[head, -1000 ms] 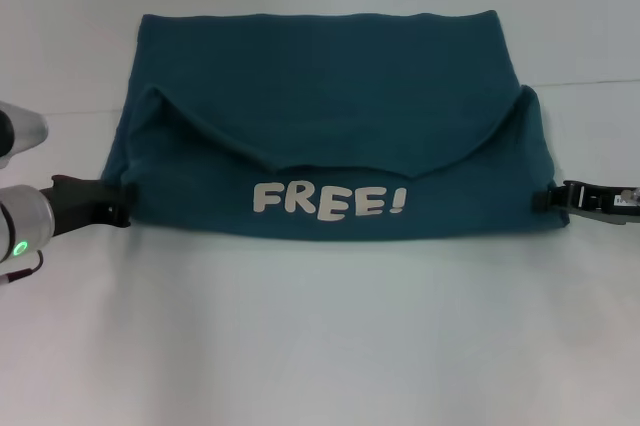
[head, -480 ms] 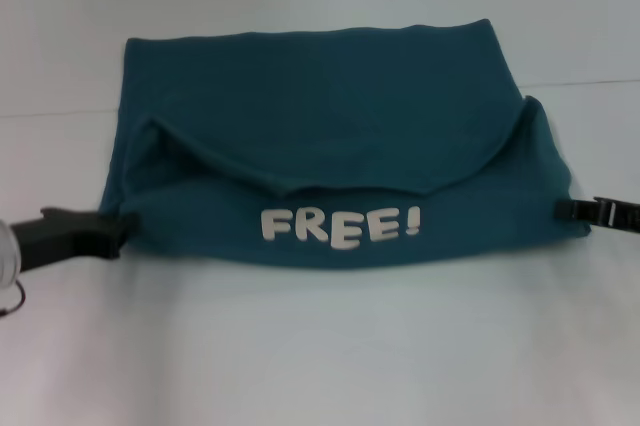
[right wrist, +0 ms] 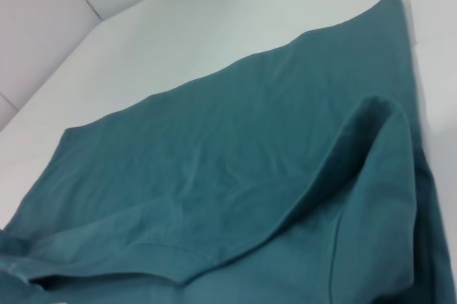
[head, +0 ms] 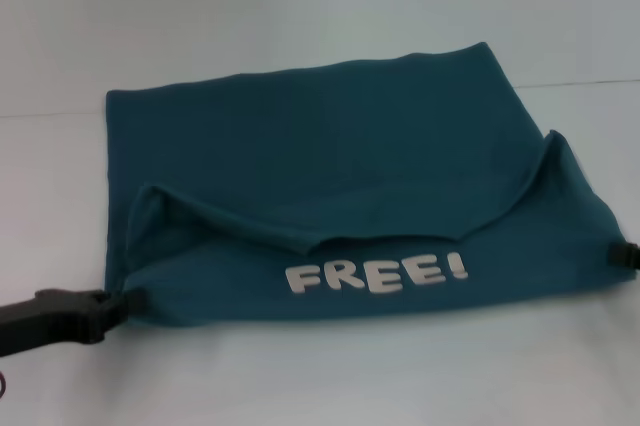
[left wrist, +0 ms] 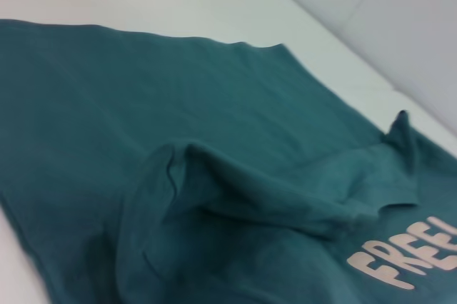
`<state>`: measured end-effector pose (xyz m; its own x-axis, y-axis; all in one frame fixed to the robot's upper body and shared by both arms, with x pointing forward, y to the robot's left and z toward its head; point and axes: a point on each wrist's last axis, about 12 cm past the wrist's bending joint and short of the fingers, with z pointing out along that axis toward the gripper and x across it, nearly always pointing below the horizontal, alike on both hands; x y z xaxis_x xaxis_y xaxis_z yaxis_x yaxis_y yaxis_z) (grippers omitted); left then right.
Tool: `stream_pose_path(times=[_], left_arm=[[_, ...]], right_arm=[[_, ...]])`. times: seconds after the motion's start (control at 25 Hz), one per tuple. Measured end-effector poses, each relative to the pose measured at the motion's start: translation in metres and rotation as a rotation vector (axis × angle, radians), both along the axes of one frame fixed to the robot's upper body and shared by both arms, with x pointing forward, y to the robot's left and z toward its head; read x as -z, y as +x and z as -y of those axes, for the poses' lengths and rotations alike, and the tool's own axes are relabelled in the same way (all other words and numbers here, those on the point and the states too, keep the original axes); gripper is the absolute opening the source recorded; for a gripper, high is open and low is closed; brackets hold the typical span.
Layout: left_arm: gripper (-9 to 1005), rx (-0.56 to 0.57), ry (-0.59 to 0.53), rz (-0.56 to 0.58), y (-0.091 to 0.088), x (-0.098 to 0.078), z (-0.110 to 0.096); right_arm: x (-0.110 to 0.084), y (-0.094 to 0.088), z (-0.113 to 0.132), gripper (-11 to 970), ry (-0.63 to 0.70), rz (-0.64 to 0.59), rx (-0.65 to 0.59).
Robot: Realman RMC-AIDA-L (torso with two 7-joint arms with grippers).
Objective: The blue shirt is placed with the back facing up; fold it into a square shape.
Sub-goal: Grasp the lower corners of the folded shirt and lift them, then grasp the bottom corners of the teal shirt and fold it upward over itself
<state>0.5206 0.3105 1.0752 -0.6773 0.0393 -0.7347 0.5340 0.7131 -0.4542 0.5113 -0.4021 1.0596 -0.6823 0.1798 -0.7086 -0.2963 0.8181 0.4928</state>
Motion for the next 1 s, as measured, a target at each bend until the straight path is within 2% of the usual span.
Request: stream_pose_path(times=[0.2,0.56,0.6,1.0], left_arm=[[28,0.04,-0.048,-0.029,-0.013,0.0,-0.003],[29,0.082,-0.07,-0.066,-0.026,0.002,-0.004],[29,0.09,-0.069,-0.072,-0.027,0.003,-0.004],[28,0.123,-0.071,-0.116,-0.04,0.006,-0.008]], right_arm=[[0.003,-0.016,0.005,38,0.005,-0.01,-0.023],[0.016,-0.054,0.006,39,0.035,-0.02,-0.058],[0.016,-0.054,0.006,39,0.035,-0.02,-0.058],[0.022,-0.096,0.012,39,0.069,0.019,-0.065]])
